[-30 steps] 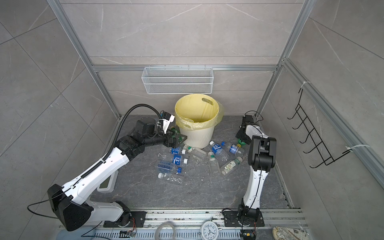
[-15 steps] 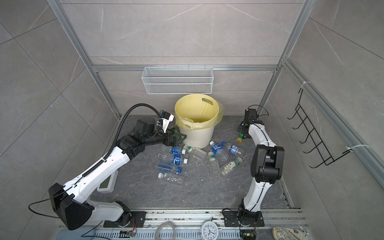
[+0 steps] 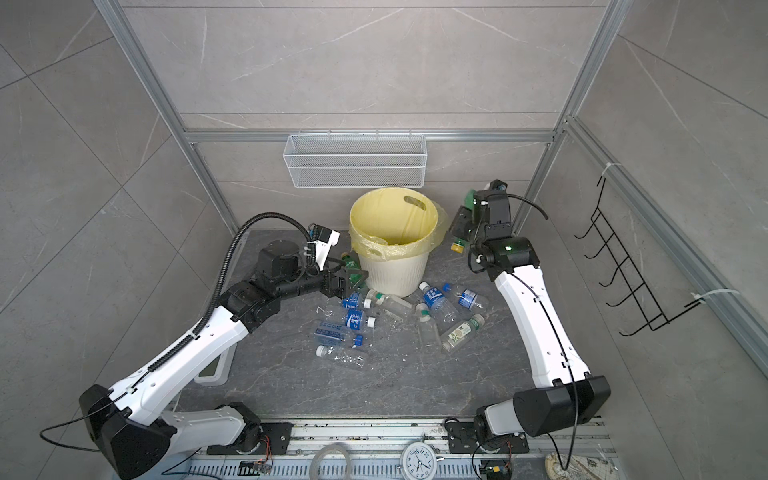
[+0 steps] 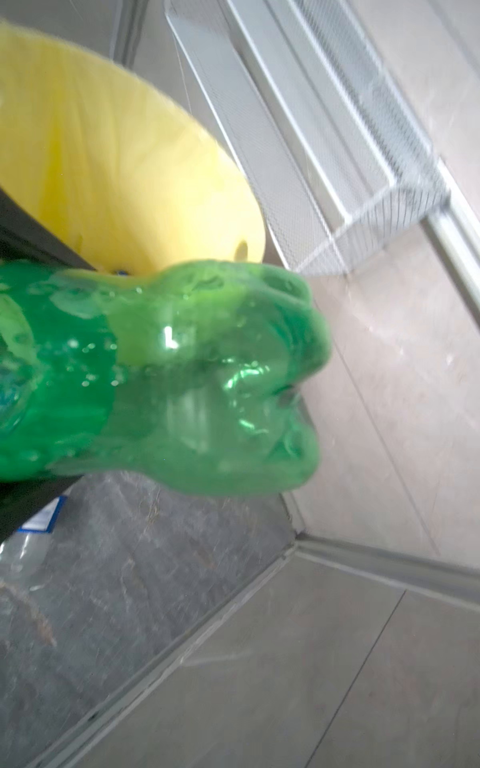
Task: Throw the plastic bottles in the bin
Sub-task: 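Lift the green bottle and carry it toward the left gripper, then close the left gripper on the green bottle's yellow-capped neck while the right holds it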
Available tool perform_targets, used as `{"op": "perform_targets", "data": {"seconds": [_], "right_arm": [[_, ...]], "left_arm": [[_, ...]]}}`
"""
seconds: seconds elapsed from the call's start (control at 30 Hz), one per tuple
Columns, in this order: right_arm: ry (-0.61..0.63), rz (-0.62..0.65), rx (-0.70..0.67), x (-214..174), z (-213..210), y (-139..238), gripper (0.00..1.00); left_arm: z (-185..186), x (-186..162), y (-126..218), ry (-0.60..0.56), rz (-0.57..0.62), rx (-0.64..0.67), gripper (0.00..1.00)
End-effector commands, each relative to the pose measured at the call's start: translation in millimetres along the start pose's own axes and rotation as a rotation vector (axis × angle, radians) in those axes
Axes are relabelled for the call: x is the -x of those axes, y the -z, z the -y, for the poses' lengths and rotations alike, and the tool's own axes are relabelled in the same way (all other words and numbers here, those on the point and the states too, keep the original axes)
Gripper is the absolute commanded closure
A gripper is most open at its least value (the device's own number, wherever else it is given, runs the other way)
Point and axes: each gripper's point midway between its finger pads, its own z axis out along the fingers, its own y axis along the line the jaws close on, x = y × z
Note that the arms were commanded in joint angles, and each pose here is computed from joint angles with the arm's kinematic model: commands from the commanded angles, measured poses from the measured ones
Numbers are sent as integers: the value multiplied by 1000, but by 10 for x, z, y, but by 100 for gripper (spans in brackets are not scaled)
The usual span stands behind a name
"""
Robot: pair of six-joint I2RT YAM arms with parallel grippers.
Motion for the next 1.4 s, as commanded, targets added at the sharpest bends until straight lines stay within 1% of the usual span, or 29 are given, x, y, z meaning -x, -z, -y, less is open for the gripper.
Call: {"op": "perform_targets", "data": {"seconds": [0.0, 0.13, 0.37, 0.5, 0.57, 0.7, 0.87, 1.07, 1.23, 1.37], "right_arm": [[-4, 39, 73, 32, -354, 196, 47], [2, 73, 204, -65, -944, 330, 47], [17, 63, 346, -302, -1833, 385, 47], [11, 82, 397, -358, -2144, 449, 48], [-10, 82, 428, -390, -2265, 476, 49], [-34, 82, 490, -447, -2516, 573, 49], [-49, 77, 547, -496, -2742, 678, 49], [-49, 68, 588, -534, -2872, 784, 49], [-39, 57, 593, -603, -2920, 791, 50], [-32, 45, 592, -687, -2955, 766, 51]], "left_arm": [[168, 292, 160, -51, 135, -62, 0], [176, 290, 163, -57, 164, -75, 0], [241, 278, 190, -71, 172, -112, 0], [268, 308, 255, -77, 202, -117, 1], [276, 317, 272, -75, 214, -120, 4], [210, 343, 296, -61, 227, -85, 10], [125, 403, 400, -56, 283, -41, 18], [60, 453, 517, -60, 339, 4, 33], [45, 492, 576, -54, 372, 5, 34], [34, 497, 563, -40, 367, -7, 35]]}}
